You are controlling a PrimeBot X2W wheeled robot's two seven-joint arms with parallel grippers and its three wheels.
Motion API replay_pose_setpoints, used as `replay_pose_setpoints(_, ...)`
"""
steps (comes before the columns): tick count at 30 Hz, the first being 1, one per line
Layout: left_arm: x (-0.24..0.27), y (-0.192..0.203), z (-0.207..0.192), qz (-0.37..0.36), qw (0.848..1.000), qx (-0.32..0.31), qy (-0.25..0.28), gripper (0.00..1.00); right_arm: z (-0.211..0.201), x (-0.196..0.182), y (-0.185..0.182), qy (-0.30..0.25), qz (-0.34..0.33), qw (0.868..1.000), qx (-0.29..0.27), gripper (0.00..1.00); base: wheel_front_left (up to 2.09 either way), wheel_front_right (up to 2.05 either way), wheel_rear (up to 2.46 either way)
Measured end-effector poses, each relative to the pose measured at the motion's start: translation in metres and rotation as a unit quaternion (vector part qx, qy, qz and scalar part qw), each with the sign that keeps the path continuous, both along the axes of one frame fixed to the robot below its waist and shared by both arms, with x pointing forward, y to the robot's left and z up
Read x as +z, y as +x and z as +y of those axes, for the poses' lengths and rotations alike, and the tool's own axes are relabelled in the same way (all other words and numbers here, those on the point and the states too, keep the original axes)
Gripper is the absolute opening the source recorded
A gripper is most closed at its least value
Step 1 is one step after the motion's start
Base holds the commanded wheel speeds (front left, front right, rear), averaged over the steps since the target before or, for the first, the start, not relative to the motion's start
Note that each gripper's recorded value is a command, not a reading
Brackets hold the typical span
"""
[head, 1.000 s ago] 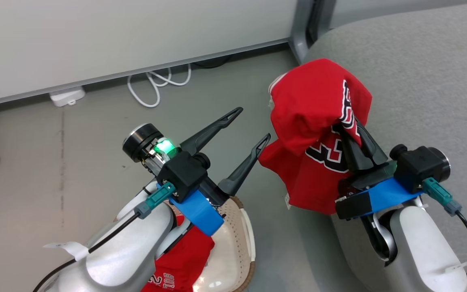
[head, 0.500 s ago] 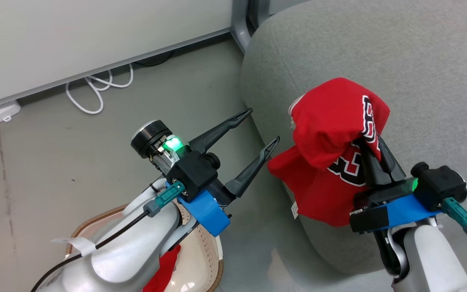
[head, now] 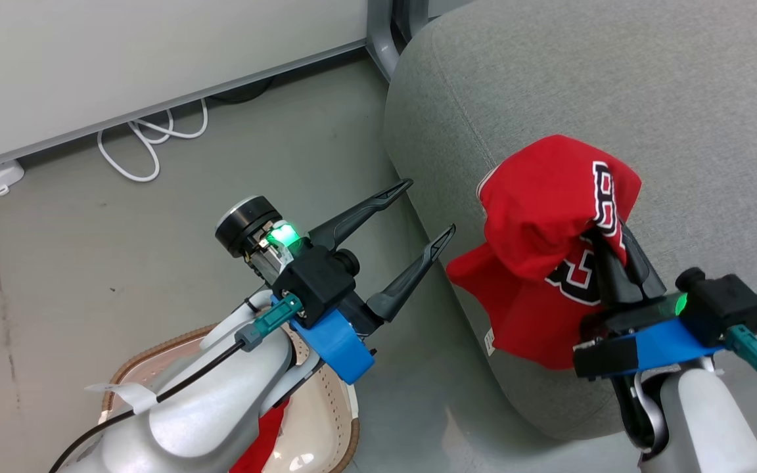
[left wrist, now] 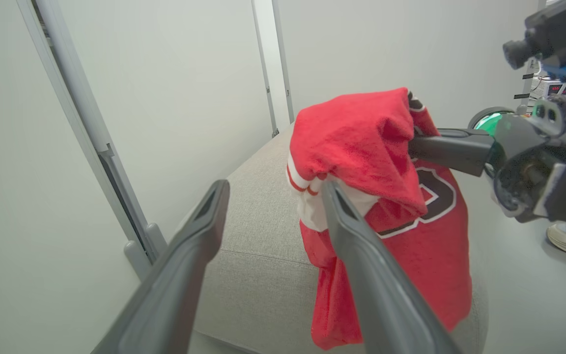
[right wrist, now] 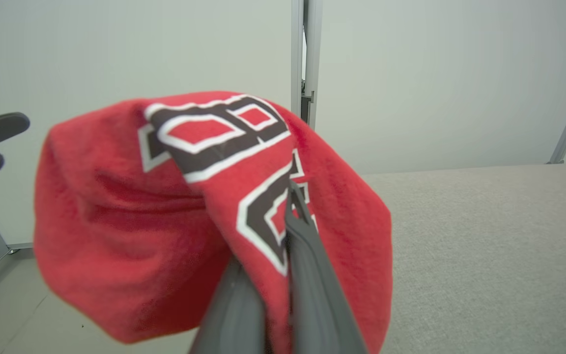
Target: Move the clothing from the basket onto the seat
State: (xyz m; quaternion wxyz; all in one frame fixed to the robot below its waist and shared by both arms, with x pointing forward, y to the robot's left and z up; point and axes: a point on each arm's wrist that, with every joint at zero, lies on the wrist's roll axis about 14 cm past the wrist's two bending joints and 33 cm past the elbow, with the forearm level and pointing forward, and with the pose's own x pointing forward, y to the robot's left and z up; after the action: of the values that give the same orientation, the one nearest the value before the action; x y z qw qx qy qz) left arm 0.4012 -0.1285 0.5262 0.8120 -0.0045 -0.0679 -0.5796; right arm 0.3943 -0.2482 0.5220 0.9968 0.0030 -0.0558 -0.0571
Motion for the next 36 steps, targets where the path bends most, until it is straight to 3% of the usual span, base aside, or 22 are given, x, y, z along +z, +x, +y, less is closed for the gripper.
replay_pose_setpoints(8,-0.01,0.017,0.007,0.004,1.0,0.01,0.0,1.0,-0.003,0.027,0.04,-0.027,-0.038,0.999,0.012,0.0,0.0,0.0,0.0)
replay_pose_setpoints(13,-0.025,0.038,0.014,0.005,1.0,0.019,0.003,1.0,-0.02,0.067,0.082,-0.059,-0.095,0.994,0.002,0.0,0.0,0.0,0.0)
replay_pose_setpoints(23,-0.083,0.082,0.024,0.025,0.999,0.024,0.016,1.0,-0.064,0.146,0.154,-0.149,-0.212,0.965,-0.039,0.0,0.0,0.0,0.0)
replay_pose_setpoints(29,-0.125,0.096,0.023,0.041,0.999,0.014,0.023,1.0,-0.107,0.136,0.179,-0.211,-0.194,0.955,-0.079,0.0,0.0,0.0,0.0)
replay_pose_setpoints(36,-0.157,0.101,0.02,0.063,0.998,0.005,0.022,1.0,-0.184,0.099,0.175,-0.215,-0.134,0.953,-0.167,0.0,0.0,0.0,0.0)
